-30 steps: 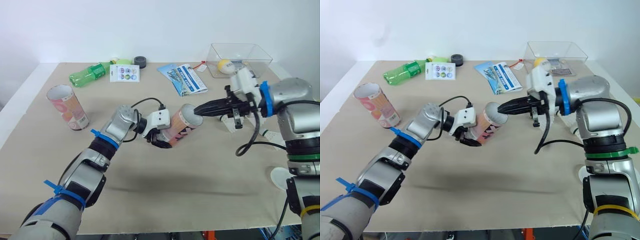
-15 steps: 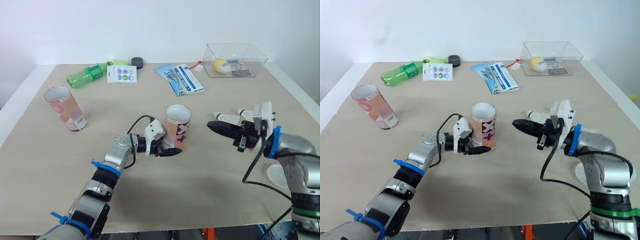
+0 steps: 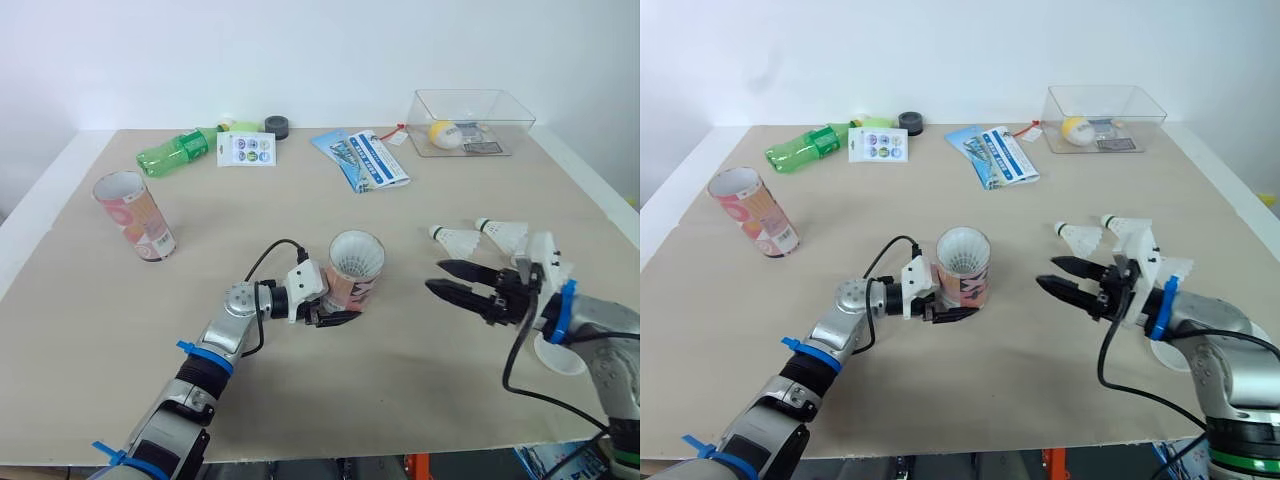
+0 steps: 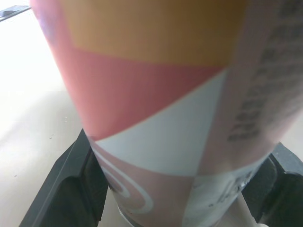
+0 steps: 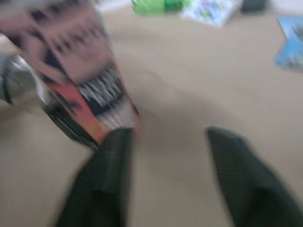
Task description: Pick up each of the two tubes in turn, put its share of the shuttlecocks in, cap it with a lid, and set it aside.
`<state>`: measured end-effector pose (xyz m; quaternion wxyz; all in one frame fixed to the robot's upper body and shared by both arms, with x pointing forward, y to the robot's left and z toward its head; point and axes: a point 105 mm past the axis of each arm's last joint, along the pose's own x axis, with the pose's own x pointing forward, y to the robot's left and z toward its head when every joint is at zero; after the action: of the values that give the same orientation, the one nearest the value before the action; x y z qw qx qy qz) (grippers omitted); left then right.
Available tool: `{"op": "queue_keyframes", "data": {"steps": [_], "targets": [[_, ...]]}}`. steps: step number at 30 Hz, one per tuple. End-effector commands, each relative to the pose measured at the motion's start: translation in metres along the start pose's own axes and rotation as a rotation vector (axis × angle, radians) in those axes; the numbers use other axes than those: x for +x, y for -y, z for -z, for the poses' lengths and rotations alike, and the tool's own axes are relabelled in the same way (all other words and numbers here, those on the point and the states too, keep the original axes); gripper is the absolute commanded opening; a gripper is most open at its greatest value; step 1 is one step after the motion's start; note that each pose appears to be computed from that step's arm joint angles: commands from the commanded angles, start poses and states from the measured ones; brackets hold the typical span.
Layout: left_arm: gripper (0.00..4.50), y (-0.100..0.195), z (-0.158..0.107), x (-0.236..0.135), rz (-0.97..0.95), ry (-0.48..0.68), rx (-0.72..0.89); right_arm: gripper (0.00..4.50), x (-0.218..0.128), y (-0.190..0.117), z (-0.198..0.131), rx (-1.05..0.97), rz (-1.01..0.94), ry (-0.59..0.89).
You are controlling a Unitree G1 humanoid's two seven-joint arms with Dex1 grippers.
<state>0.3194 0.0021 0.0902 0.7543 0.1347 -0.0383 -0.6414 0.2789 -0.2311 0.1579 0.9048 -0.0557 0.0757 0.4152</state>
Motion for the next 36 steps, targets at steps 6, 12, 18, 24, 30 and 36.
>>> {"op": "queue_keyframes", "data": {"steps": [6,12,18,24,30,36], "targets": [[3.29,0.027,-0.003,0.006,0.191,-0.004,0.058,4.44,-0.088,0.035,0.028,-0.011,0.167,-0.349],[3.29,0.027,-0.004,0.008,0.184,0.002,0.046,4.44,-0.120,0.042,0.038,-0.046,0.197,-0.553],[3.29,0.031,-0.005,0.013,0.178,0.017,0.026,4.44,-0.128,0.041,0.043,-0.039,0.194,-0.661],[3.29,0.032,-0.002,0.013,0.174,0.011,0.013,4.44,-0.131,0.035,0.046,-0.018,0.158,-0.735],[3.29,0.033,-0.001,0.014,0.172,0.007,0.009,4.44,-0.128,0.028,0.055,-0.003,0.117,-0.785],[3.29,0.033,-0.002,0.016,0.174,0.008,0.007,3.90,-0.129,0.031,0.069,-0.049,0.103,-0.866]]}}
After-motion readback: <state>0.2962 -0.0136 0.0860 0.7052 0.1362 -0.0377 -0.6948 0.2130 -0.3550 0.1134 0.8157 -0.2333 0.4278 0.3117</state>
